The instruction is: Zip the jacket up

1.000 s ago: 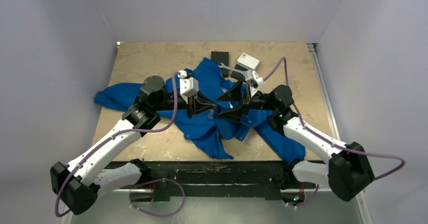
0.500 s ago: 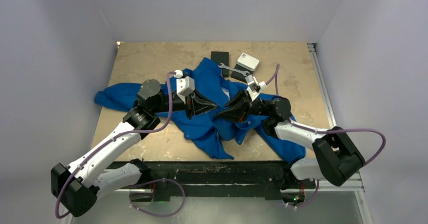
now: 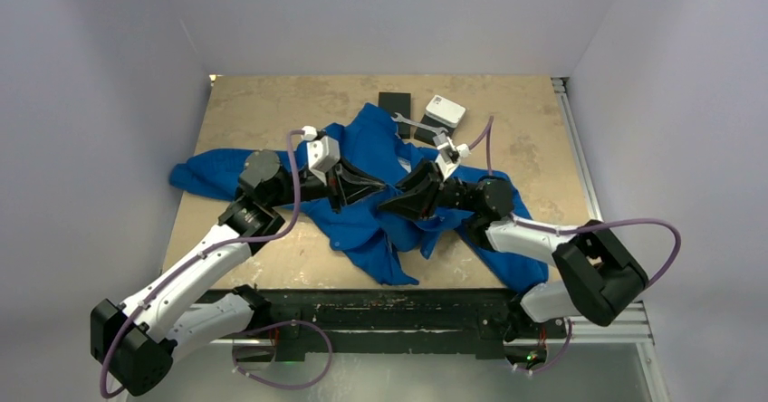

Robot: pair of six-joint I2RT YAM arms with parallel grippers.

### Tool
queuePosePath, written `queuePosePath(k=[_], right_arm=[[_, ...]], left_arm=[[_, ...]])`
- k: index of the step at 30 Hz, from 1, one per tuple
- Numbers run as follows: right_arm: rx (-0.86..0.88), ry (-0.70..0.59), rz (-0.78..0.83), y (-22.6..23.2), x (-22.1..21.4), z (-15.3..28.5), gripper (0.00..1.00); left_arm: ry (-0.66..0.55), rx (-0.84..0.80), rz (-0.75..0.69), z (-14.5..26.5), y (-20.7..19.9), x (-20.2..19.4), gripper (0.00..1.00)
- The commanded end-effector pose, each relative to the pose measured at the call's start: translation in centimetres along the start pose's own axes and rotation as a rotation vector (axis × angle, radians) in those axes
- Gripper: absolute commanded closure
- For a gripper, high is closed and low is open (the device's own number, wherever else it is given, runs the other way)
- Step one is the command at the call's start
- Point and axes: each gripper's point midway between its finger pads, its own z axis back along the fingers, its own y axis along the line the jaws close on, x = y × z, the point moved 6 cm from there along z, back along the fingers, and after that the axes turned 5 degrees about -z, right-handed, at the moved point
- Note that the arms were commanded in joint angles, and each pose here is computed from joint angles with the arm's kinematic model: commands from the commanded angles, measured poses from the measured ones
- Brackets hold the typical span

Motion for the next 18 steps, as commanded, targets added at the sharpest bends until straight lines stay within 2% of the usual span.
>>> queuePosePath(k=[1, 3, 4, 8, 12, 18], right_arm=[[-0.083, -0.065, 0.161, 0.1, 2.1, -2.3, 0.75], [-0.155, -0.061, 0.173, -0.4, 2.2, -2.2, 0.95], [-0.172, -0.067, 0.171, -0.3, 2.4, -2.0, 1.0], [-0.245, 0.066, 0.23, 0.0, 2.5, -1.3, 1.0], [-0.232, 0.282, 0.296, 1.2, 2.9, -1.1, 1.0], [-0.197, 0.491, 0.313, 1.9, 2.2, -0.2, 1.0]], left_arm=[[-0.103, 0.074, -0.058, 0.6, 0.6, 2.4, 1.0], [-0.117, 0.088, -0.056, 0.8, 0.7, 2.7, 1.0], [-0.12, 0.091, -0.054, 0.8, 0.7, 2.8, 1.0], [-0.105, 0.079, -0.051, 1.0, 0.6, 2.8, 1.0], [-0.017, 0.014, -0.105, 1.3, 0.1, 2.1, 0.79], [0.058, -0.117, -0.118, 1.2, -0.8, 1.9, 0.68]])
